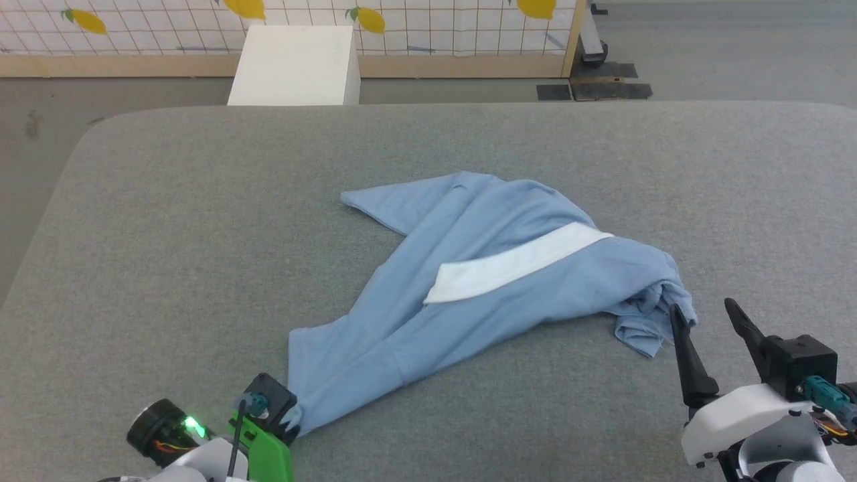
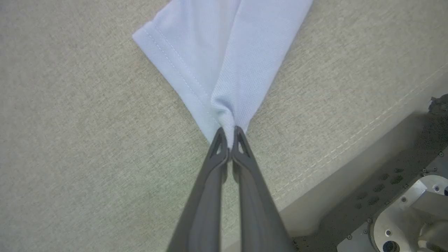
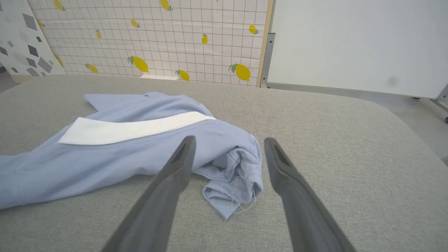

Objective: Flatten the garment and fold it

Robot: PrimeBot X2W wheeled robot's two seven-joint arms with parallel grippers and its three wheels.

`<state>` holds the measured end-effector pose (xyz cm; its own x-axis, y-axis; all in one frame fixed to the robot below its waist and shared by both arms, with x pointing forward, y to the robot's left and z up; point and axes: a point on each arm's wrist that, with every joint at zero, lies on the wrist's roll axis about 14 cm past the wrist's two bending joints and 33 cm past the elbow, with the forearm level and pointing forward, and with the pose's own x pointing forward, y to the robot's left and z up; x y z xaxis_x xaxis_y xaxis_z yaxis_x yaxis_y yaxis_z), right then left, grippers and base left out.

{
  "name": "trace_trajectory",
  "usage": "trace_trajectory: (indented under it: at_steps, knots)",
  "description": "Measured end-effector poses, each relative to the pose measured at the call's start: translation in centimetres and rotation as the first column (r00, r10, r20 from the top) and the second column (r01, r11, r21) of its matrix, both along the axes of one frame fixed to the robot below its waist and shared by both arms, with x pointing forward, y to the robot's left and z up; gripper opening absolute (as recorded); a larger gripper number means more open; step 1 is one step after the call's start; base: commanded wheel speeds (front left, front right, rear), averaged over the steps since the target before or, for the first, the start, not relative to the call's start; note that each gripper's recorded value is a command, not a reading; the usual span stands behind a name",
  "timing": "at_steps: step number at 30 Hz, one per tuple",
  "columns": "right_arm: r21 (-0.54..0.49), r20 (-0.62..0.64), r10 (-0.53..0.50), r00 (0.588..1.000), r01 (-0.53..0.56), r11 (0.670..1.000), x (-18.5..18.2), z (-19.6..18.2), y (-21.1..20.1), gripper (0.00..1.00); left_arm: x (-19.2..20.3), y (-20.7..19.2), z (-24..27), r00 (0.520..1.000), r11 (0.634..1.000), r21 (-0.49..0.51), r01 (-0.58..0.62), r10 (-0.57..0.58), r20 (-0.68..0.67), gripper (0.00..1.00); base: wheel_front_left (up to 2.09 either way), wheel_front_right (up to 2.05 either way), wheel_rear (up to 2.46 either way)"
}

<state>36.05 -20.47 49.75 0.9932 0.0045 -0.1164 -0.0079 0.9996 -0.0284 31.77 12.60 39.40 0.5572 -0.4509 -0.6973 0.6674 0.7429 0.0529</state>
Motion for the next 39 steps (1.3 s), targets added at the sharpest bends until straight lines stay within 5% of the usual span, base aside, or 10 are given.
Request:
trace_trajectory:
  at_steps: [1, 5, 10, 16, 20, 24, 29, 39]
  knots:
    - [-0.002, 0.0, 0.0, 1.0, 0.0, 1.0, 0.0, 0.1, -0.1, 1.0, 0.0, 0.5, -0.3, 1.0, 1.0, 0.017, -0.009, 0.009, 0.0, 1.0, 0.0, 0.0, 0.0]
    - [-0.008, -0.002, 0.0, 1.0, 0.0, 1.0, -0.6, 0.1, -0.3, 1.0, 1.9, 2.3, 0.7, 0.99, 0.993, 0.018, -0.119, 0.117, 0.079, 1.0, 0.0, 0.0, 0.0]
    - [-0.008, 0.013, 0.004, 1.0, -0.004, 1.0, -0.7, 0.8, -0.4, 1.0, 5.0, 3.2, 5.4, 0.935, 0.968, -0.104, -0.229, 0.248, 0.252, 1.0, 0.0, 0.0, 0.0]
    - [-0.016, 0.019, 0.012, 1.0, -0.012, 1.0, -0.4, 1.6, -0.8, 1.0, 8.4, 4.8, 15.2, 0.698, 0.901, -0.336, -0.274, 0.427, 0.575, 1.0, 0.0, 0.0, 0.0]
    - [-0.027, -0.063, 0.027, 0.998, -0.028, 0.999, -0.2, 0.6, -1.3, 1.0, 8.2, 4.9, 17.6, 0.605, 0.871, -0.419, -0.258, 0.483, 0.633, 1.0, 0.0, 0.0, 0.0]
    - [-0.035, -0.226, 0.045, 0.973, -0.055, 0.998, 0.5, -1.5, -2.3, 1.0, 7.7, 3.9, 17.6, 0.593, 0.862, -0.446, -0.243, 0.496, 0.635, 1.0, 0.0, 0.0, 0.0]
    - [-0.02, -0.461, 0.086, 0.883, -0.108, 0.994, 2.4, -3.3, -3.6, 1.0, 7.3, 3.0, 16.1, 0.618, 0.862, -0.444, -0.243, 0.491, 0.615, 1.0, 0.0, 0.0, 0.0]
    - [0.021, -0.683, 0.157, 0.713, -0.196, 0.98, 6.4, -6.1, -3.3, 1.0, 7.5, 3.8, 13.1, 0.659, 0.852, -0.421, -0.311, 0.512, 0.551, 1.0, 0.0, 0.0, 0.0]
